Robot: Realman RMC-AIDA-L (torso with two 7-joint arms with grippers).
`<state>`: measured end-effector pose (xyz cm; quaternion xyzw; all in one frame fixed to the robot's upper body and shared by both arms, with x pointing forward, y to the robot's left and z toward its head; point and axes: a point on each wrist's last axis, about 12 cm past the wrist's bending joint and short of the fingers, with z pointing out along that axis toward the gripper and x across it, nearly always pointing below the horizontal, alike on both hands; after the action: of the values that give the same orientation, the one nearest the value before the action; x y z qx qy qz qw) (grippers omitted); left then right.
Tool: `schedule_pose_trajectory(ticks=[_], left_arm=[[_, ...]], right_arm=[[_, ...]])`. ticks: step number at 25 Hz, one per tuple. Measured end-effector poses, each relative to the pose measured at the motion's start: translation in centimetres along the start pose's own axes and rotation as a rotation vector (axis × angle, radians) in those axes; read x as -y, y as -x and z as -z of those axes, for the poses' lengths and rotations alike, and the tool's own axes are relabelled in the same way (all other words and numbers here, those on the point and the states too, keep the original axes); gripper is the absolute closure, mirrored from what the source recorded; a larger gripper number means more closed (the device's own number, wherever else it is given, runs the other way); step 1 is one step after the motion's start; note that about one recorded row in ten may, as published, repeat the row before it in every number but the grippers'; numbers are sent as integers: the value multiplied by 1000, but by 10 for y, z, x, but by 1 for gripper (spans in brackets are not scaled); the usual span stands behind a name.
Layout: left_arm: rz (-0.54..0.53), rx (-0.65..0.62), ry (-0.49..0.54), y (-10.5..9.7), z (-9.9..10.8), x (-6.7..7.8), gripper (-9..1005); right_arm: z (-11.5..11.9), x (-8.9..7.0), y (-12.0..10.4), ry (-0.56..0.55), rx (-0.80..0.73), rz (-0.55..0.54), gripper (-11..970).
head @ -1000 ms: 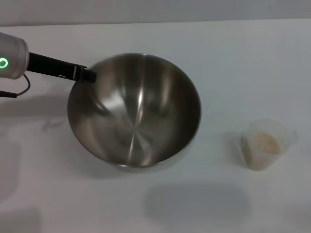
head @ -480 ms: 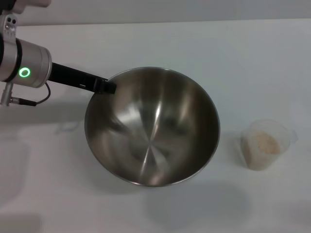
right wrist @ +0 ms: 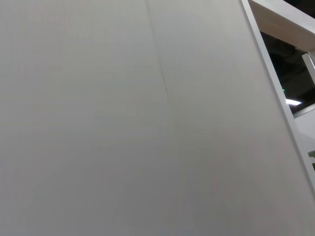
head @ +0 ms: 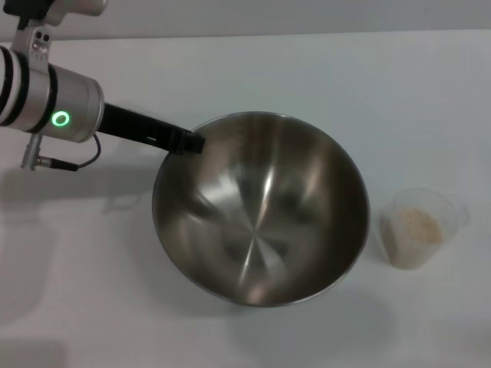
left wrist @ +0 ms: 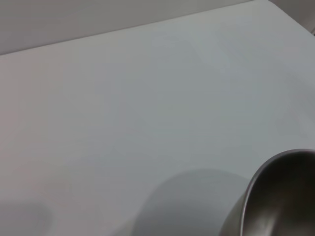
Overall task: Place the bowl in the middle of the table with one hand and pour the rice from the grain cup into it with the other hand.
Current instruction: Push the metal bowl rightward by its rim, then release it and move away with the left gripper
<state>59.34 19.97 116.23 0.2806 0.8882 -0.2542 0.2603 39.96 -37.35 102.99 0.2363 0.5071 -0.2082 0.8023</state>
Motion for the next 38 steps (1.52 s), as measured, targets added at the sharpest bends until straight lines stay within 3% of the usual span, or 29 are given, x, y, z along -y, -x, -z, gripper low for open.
schedule_pose_trajectory(ticks=[16,38], left_arm=[[-28,0,-24,1,-16,10,932],[-16,-8,-18,-2,-19,6,927]], right_arm=[[0,-1,-1,3,-5,-2,131],[1,1,0,4,-7,3,130]])
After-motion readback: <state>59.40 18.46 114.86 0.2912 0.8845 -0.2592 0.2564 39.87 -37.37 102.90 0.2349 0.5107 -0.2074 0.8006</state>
